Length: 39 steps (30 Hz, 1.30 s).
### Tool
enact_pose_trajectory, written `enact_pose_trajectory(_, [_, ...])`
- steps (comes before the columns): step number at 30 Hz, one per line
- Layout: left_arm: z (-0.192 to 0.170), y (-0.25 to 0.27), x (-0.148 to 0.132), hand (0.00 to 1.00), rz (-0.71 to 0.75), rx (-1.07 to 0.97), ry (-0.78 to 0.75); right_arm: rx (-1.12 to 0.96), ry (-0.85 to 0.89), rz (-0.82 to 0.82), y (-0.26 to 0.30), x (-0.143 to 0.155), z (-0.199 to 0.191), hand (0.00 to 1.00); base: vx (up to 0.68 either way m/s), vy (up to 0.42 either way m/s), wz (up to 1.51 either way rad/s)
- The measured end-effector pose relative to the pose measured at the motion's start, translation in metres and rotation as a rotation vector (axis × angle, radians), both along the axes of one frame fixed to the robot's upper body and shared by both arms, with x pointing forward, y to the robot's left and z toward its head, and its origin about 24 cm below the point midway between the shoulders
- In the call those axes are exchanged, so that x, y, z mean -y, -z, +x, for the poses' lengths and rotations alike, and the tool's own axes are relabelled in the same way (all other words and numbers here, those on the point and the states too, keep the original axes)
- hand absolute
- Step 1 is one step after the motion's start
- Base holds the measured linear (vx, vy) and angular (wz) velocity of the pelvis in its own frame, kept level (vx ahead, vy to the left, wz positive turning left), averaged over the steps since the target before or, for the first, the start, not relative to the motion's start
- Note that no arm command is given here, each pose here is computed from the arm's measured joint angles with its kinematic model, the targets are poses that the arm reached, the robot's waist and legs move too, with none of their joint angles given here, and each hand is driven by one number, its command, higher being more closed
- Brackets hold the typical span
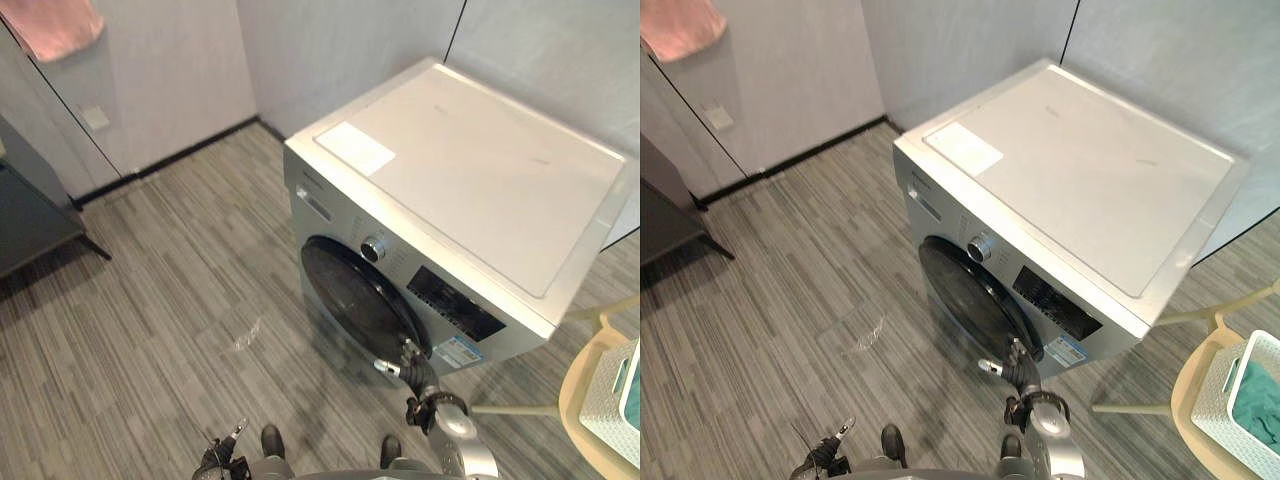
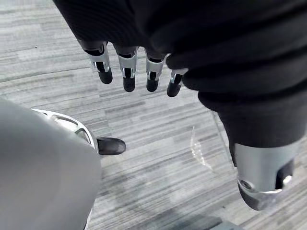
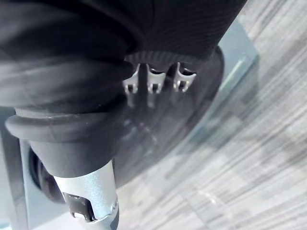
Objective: Pick up the laundry basket with both hands and put the clothes into the washing machine.
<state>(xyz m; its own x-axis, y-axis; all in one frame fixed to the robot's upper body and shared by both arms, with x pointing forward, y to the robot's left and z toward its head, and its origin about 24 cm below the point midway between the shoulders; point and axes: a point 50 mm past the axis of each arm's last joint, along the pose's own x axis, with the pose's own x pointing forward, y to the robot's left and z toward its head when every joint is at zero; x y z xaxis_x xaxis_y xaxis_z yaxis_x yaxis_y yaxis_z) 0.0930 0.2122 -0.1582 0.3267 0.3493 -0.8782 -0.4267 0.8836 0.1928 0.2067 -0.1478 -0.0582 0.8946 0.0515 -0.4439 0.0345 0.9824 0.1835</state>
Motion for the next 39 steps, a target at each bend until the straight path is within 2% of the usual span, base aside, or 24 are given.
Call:
enact_pose_trajectory(5, [0.010,-0.003,0.001,0.00,0.042,0.006,0.077,0.058,0.096,-0.077,-0.015,0.029,0.019,0.00,0.09,0.000,0.08])
enact_pose_trajectory(17, [0.021,-0.007,-0.005,0.00,0.091,0.026,0.110,0.103,0.239,-0.175,-0.031,0.054,0.037,0.00,-0.04,0.016,0.08])
enact_pose_trajectory(22, [0.022,-0.007,-0.005,0.00,0.108,0.020,0.142,0.082,0.237,-0.235,-0.032,0.058,0.054,0.00,-0.07,0.051,0.06])
enact_pose_trajectory(27, [0.022,-0.008,-0.005,0.00,0.117,0.017,0.150,0.086,0.183,-0.267,-0.032,0.048,0.062,0.00,0.00,0.023,-0.05])
enact_pose_trajectory(30, [0.022,-0.008,-0.005,0.00,0.132,0.013,0.161,0.058,0.084,-0.315,-0.026,0.037,0.061,0.00,0.03,-0.018,0.13])
enact_pose_trajectory(34, [0.021,-0.008,-0.007,0.00,0.144,0.003,0.153,0.036,-0.086,-0.311,-0.016,0.004,0.053,0.00,-0.02,-0.018,-0.05])
enact_pose_trajectory(38, [0.023,-0.008,-0.008,0.00,0.144,0.010,0.129,0.019,-0.439,-0.253,-0.005,-0.052,0.035,0.00,-0.09,-0.034,0.25])
enact_pose_trajectory(39, [0.026,-0.009,-0.007,0.00,0.142,0.018,0.130,0.044,-0.568,-0.207,-0.010,-0.076,0.032,0.00,-0.09,-0.023,0.39])
